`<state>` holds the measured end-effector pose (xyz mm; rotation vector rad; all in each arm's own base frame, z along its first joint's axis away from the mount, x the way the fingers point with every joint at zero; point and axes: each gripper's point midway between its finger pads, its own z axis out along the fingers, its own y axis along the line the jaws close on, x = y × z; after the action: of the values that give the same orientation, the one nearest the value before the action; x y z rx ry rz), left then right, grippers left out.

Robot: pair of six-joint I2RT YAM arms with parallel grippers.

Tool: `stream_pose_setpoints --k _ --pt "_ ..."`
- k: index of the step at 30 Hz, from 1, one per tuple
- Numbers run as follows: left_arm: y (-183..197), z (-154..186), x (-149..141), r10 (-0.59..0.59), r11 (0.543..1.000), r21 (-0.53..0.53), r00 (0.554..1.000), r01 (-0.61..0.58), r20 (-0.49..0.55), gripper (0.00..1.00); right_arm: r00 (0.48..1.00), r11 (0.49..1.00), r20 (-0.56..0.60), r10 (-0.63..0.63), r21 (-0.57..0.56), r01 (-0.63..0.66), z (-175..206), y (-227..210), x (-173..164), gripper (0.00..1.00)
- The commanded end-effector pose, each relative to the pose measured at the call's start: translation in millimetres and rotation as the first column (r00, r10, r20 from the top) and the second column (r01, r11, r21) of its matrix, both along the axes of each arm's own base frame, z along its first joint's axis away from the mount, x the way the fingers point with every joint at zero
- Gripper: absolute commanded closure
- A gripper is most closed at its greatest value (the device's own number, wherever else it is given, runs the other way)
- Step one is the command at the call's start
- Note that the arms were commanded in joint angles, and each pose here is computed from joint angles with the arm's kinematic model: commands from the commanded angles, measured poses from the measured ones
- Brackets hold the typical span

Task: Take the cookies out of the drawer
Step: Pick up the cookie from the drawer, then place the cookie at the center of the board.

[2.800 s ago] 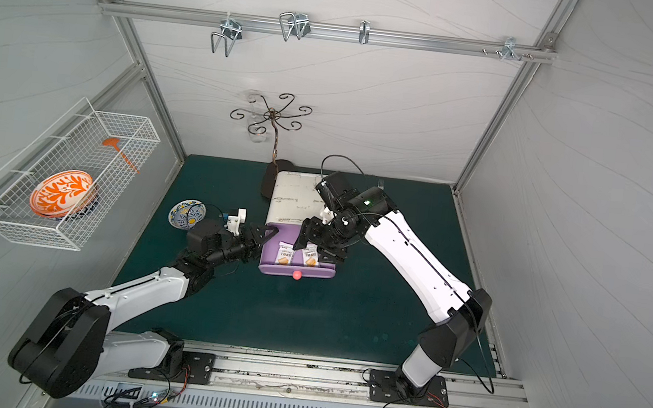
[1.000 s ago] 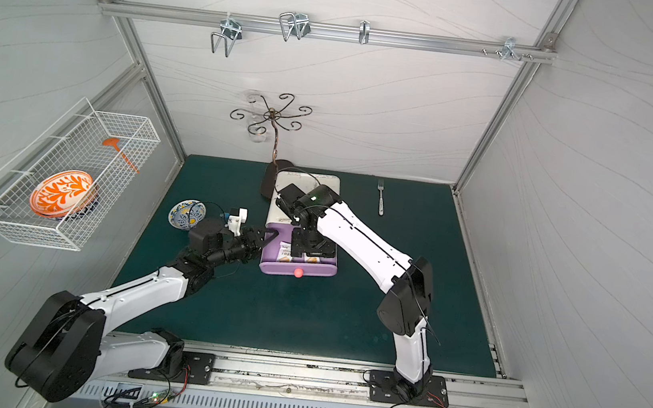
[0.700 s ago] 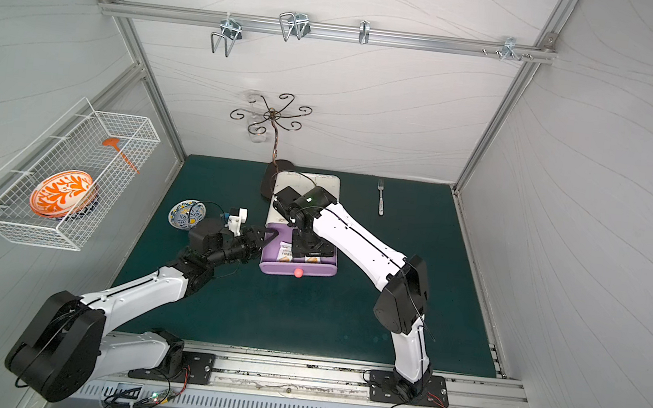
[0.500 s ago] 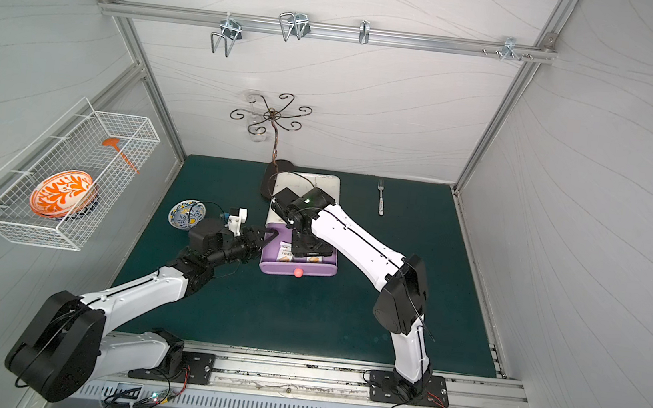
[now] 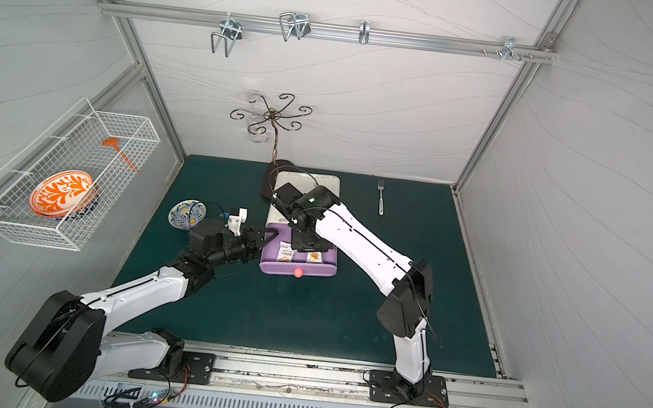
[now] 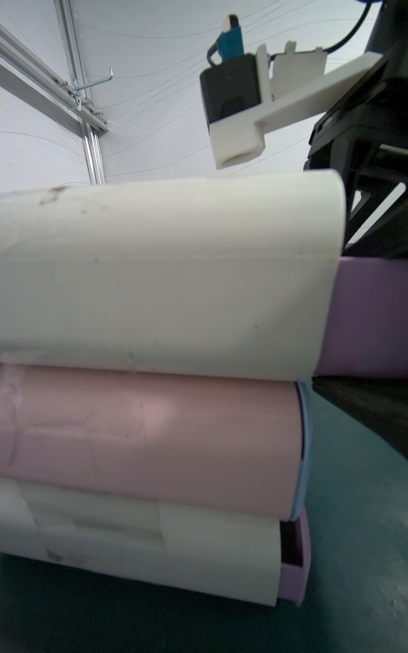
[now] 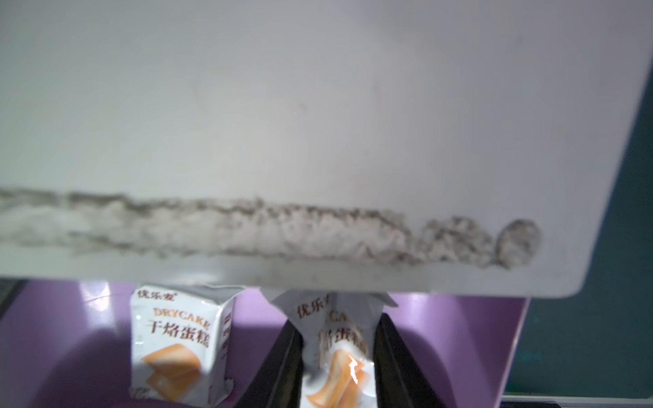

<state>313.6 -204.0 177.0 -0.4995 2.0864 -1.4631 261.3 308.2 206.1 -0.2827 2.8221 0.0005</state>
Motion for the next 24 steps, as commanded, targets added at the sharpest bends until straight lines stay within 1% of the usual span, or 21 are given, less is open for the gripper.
stream_pose_setpoints --k 1,5,9,12,15,19,24 --pt "-4 24 12 0.014 1.000 -0.027 0.998 -0.012 0.069 0.55 0.999 0.998 0.031 0.015 0.055 -0.017 25 -1 -5 0.65" --pt "-4 23 13 0.013 1.000 -0.026 0.998 -0.011 0.067 0.55 0.998 0.997 0.058 0.007 0.080 -0.012 40 -4 -5 0.66" --pt "-4 22 14 0.010 1.000 -0.020 0.998 -0.009 0.066 0.55 0.995 0.992 0.103 -0.004 0.127 -0.009 71 -10 -5 0.65" --pt "-5 20 14 0.008 1.000 -0.018 0.998 -0.007 0.062 0.55 0.993 0.987 0.116 -0.036 0.161 0.016 92 -26 -2 0.64" --pt "-5 21 14 0.007 1.000 -0.016 0.998 -0.006 0.064 0.55 0.989 0.979 0.106 -0.101 0.188 0.079 102 -55 3 0.63" --pt "-6 19 14 0.001 1.000 -0.010 0.998 -0.001 0.059 0.55 0.978 0.969 0.095 -0.186 0.183 0.166 99 -99 13 0.63" --pt "-7 20 14 -0.005 1.000 -0.004 0.998 0.006 0.059 0.55 0.965 0.961 0.055 -0.256 0.124 0.247 66 -145 23 0.61"
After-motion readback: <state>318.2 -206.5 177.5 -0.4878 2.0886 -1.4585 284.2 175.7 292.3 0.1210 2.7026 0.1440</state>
